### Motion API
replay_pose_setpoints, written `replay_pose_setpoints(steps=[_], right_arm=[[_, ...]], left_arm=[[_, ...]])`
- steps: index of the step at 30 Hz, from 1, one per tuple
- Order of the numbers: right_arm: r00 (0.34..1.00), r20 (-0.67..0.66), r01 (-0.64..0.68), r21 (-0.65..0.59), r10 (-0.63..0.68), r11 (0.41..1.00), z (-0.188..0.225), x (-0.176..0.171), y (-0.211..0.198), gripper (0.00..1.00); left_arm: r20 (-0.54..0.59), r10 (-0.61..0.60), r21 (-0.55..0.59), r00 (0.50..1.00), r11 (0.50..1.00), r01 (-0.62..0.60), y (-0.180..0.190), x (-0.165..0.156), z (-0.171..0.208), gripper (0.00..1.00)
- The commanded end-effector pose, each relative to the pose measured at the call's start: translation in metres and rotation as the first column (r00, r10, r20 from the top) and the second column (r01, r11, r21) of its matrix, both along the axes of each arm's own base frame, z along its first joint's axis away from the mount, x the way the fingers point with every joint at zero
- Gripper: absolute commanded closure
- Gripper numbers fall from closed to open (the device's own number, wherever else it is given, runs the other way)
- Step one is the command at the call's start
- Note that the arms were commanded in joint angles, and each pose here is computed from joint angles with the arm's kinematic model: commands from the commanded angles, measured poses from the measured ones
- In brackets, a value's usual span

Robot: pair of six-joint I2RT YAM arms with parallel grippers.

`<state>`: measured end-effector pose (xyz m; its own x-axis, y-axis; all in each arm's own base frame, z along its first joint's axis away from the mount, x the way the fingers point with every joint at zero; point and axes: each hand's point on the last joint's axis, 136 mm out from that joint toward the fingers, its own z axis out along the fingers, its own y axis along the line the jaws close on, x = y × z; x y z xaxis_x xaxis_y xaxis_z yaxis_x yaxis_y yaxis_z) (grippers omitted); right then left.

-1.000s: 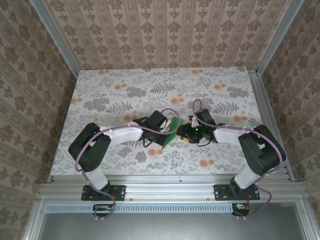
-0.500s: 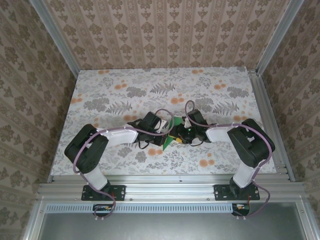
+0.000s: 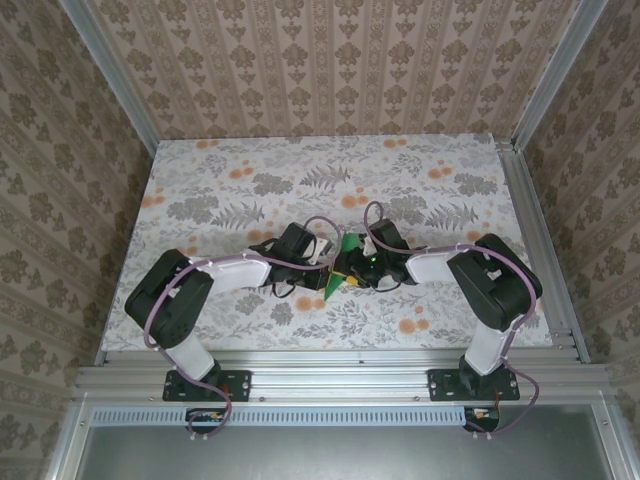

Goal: Fold a paper plane with a square sheet of paper (pick it up from the middle)

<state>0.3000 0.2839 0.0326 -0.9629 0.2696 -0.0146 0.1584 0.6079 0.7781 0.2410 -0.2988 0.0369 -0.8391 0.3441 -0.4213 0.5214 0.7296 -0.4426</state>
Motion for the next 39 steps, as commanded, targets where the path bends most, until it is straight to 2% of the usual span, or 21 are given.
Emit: replay_pose_setpoints(steps=[1,6,16,23,33,39], right_arm=[[1.0,0.001,-0.011,-0.001,0.011,1.0,0.001,0.001,0.005,0.54],[1.0,0.001,-0.008,-0.003,0.008,1.0,0.0,0.003,0.006,0.57],[1.0,-0.003,-0.005,0.008,0.005,1.0,0.002,0.006,0.011,0.75],[1.0,-0.016,-0.007,-0.004,0.007,1.0,-0.003,0.007,0.013,0.81],[0.999,-0.032,-0.038,-0.056,0.036,0.998,-0.01,0.004,0.015,0.83],[0.998,-0.038,-0.043,-0.079,0.04,0.996,-0.015,0.004,0.014,0.81]], left_arm=[[-0.009,0.015,-0.058,1.0,0.998,-0.016,-0.001,0.0,0.012,0.98],[-0.03,0.026,-0.09,0.999,0.996,-0.029,-0.002,0.001,0.014,0.98],[-0.051,0.044,-0.118,0.998,0.992,-0.049,0.0,0.002,0.014,0.98],[-0.066,0.062,-0.155,0.996,0.985,-0.071,0.001,0.004,0.017,0.98],[-0.088,0.092,-0.197,0.992,0.974,-0.108,0.006,0.008,0.017,0.98],[-0.094,0.099,-0.209,0.991,0.971,-0.117,0.008,0.008,0.018,0.98]])
